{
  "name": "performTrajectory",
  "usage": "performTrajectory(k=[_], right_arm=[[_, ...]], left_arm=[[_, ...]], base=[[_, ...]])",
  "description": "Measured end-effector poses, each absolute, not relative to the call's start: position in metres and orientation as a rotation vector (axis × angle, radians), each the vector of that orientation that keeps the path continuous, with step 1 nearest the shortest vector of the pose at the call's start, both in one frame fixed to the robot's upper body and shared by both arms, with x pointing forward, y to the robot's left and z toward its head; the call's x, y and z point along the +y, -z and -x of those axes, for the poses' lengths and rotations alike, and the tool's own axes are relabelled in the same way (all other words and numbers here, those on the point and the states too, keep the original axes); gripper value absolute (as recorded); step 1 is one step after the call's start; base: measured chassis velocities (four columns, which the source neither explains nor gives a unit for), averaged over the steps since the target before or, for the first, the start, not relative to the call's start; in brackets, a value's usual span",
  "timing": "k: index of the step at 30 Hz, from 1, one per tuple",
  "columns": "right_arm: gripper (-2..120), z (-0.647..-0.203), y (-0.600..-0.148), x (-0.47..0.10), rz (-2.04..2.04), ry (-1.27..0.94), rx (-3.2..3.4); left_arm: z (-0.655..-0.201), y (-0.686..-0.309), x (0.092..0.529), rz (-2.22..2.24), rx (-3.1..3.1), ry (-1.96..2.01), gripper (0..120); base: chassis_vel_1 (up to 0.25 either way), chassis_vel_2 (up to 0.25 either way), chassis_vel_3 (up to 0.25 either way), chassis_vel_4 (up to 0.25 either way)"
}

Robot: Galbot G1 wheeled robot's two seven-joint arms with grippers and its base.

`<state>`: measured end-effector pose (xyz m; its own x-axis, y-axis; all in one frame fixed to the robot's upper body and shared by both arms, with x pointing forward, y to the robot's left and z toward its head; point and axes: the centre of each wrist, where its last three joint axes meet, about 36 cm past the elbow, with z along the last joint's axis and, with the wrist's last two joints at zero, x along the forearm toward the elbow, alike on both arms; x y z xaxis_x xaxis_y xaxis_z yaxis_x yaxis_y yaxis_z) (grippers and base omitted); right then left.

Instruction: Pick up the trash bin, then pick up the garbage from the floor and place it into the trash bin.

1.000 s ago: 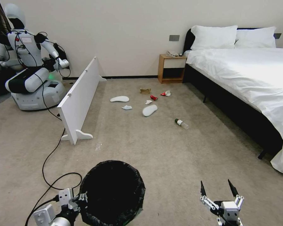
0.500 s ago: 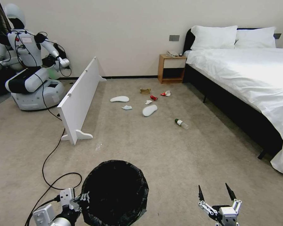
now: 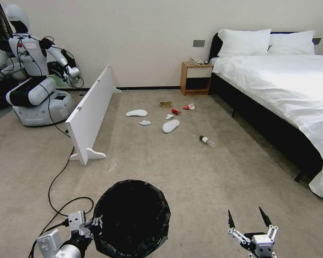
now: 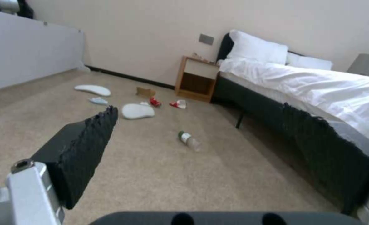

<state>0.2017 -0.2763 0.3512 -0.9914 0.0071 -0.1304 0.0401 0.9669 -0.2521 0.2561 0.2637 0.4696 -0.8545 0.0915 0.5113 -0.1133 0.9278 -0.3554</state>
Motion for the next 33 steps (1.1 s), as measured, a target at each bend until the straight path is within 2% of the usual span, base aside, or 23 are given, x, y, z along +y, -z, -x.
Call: performTrajectory(k=[33], right_arm=[[100, -0.206, -0.345, -0.283, 0.038, 0.344, 3.021]], left_arm=[[-0.248, -0.465, 0.254, -0.047, -2.545, -0.453, 4]], base=[[0.0, 0.0, 0.0, 0.0]])
